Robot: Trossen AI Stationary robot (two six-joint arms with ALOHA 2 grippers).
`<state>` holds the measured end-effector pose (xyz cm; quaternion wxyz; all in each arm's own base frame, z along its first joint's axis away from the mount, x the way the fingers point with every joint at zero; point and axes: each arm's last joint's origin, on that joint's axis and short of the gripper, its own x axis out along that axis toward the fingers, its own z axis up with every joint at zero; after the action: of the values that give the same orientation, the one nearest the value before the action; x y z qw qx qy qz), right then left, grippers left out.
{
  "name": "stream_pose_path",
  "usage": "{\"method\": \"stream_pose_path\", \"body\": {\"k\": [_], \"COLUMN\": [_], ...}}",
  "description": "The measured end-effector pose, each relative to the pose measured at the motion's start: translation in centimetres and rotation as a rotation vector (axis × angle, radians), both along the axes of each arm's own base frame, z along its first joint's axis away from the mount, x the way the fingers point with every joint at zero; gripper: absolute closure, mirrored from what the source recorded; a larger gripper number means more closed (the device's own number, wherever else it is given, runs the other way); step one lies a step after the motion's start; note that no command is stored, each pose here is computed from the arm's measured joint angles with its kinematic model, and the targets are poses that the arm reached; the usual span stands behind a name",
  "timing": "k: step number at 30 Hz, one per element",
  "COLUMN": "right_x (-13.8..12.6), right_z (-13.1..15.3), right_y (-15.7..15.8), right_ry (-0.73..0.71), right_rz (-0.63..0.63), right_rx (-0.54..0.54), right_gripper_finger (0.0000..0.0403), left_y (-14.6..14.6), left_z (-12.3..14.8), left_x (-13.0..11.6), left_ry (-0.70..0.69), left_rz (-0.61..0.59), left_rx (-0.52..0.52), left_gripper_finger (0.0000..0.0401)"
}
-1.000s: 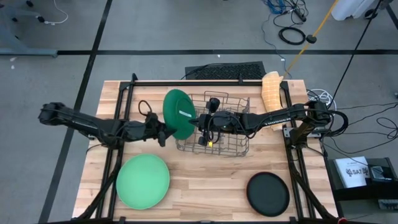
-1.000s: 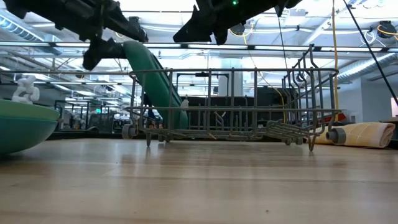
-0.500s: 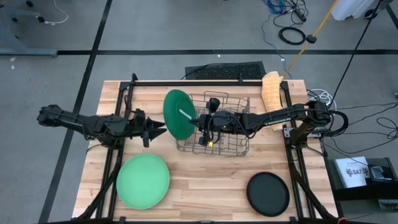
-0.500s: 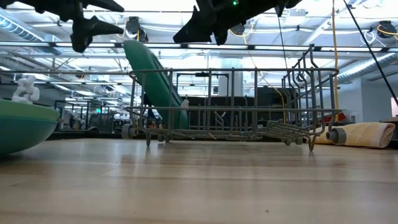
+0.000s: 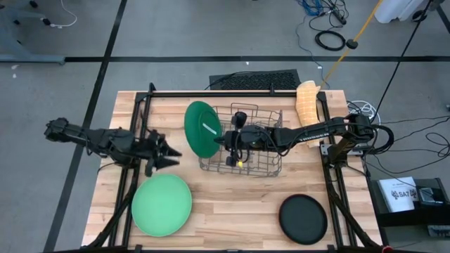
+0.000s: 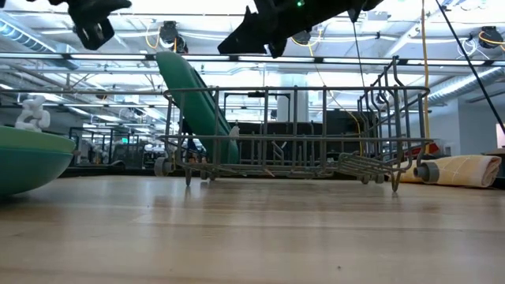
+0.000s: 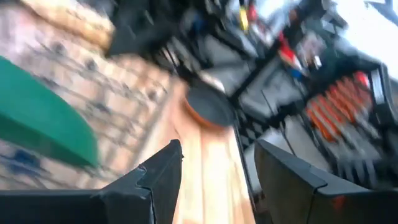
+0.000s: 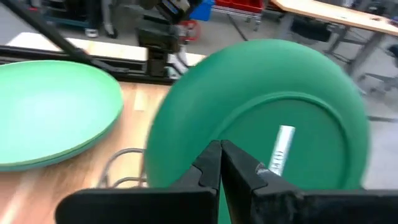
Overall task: Sort dishes
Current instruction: Put the light green plate into the dish rack
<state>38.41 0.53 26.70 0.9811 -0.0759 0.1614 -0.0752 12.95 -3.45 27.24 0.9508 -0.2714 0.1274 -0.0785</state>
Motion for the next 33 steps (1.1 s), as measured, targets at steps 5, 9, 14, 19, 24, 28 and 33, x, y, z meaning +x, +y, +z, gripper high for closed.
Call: {"method": "stream_pose_path", "body": {"k": [5,9,14,19,24,28,33], "right_x": [0.1,0.1,0.1,0.1,0.1,0.1,0.1], "right_z": [0.2,0.4,0.6,0.5,0.6,0.6,0.6], "right_y": [0.5,1.6,2.2,2.3,2.4,2.4,2.3], "right_ry": [-0.023,-0.043,-0.063,-0.052,-0.056,-0.058,-0.058], "right_rz": [0.141,0.238,0.259,0.265,0.267,0.265,0.263], "right_rx": [0.041,0.026,-0.017,-0.021,-0.02,-0.015,-0.015], "right_gripper_finger": [0.0397,0.0397,0.0397,0.0392,0.0373,0.0361,0.0354], "left_y": [-1.9,-3.6,-5.7,-6.8,-6.6,-6.2,-5.9], "left_z": [-0.9,-1.9,-3.6,-6.1,-7.7,-7.8,-8.4], "left_x": [0.6,1.1,1.4,1.7,2.3,2.8,3.3], "left_ry": [0.076,0.168,0.325,0.537,0.619,0.633,0.641], "left_rz": [-0.169,-0.282,-0.378,-0.325,-0.217,-0.142,-0.156], "left_rx": [0.007,0.0,-0.025,0.015,0.145,0.288,0.455], "left_gripper_finger": [0.0203,0.0203,0.0203,0.0203,0.0203,0.0203,0.0203]}}
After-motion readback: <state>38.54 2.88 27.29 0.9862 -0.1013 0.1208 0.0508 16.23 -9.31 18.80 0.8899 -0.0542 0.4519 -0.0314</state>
